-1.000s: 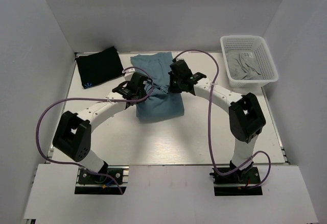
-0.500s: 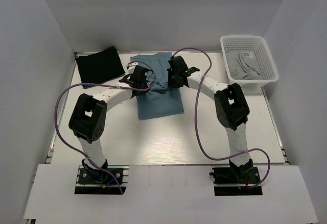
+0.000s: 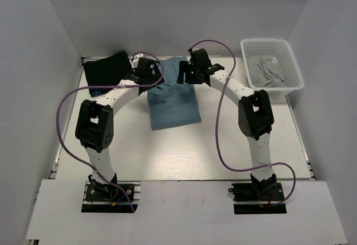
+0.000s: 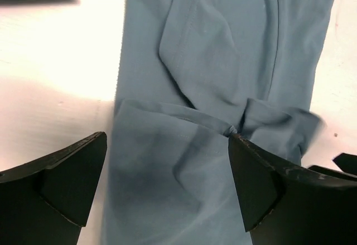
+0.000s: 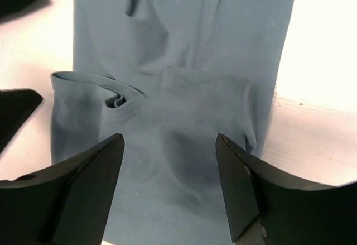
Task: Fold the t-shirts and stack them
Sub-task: Fold the folded rectangular tshirt in 1/3 of the way, then grab one side of the 2/3 rectangular tshirt with both arms
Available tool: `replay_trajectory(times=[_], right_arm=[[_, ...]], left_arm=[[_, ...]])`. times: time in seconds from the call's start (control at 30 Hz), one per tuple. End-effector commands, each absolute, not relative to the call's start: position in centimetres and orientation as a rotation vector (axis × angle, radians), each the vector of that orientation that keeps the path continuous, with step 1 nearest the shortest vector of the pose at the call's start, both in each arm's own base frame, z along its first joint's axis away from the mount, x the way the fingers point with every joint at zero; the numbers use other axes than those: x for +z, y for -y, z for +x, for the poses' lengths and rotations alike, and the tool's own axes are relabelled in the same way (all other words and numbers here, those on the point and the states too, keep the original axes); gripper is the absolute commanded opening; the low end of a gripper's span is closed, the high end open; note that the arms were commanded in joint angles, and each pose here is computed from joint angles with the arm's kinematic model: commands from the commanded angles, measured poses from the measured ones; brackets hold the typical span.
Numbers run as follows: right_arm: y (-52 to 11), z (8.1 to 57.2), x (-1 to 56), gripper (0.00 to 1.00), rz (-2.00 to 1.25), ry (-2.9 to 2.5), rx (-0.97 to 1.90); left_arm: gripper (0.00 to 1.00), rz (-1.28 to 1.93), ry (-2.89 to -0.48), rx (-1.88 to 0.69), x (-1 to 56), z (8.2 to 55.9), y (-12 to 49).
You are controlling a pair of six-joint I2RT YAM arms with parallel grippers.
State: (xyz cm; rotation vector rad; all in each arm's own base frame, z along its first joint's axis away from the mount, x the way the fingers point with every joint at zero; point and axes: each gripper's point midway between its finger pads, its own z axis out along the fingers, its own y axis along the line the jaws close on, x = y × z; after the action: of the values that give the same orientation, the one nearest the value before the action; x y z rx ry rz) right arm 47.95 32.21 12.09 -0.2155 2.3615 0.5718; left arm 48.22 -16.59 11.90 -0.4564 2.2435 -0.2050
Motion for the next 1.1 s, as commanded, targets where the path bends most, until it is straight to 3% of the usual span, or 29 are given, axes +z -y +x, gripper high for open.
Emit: replay_trajectory(times=[0.0,0.13,0.17,0.37,0.43,0.57,1.0,1.07], right_arm=[[-31.1,44.8,14.3,0.74,-0.272,-2.344,0.630],[-29.6,41.9,13.8,0.81,-0.246,-2.332,0.671],[-29.4,41.2,14.6,0.90,-0.243,-2.319,0.688],[-26.5,33.8,9.5,0.90,-0.244,-2.463,0.716],[-25.8,33.4,9.1,0.90,-0.215,-2.472,0.696],[-25.5,32.6,7.1,0.90,-0.218,-2.509,0.691],[-26.8,32.9,4.4,0.90,-0.248,-2.559,0.736],[-26.9,33.0,4.1,0.90,-0.246,-2.564,0.736]], left_arm=[[1.00,-0.406,-2.198,-0.256,16.3,46.9,16.2],[1.00,-0.349,-2.273,-0.357,14.0,41.4,16.9],[1.00,-0.338,-2.261,-0.391,14.8,40.3,16.9],[1.00,-0.259,-2.374,-0.565,10.8,33.3,18.1],[1.00,-0.253,-2.413,-0.550,9.3,31.9,17.8],[1.00,-0.116,-2.426,-0.614,8.1,30.9,19.0],[1.00,-0.136,-2.543,-0.506,1.9,31.0,18.0],[0.96,-0.136,-2.543,-0.506,1.7,31.1,18.0]])
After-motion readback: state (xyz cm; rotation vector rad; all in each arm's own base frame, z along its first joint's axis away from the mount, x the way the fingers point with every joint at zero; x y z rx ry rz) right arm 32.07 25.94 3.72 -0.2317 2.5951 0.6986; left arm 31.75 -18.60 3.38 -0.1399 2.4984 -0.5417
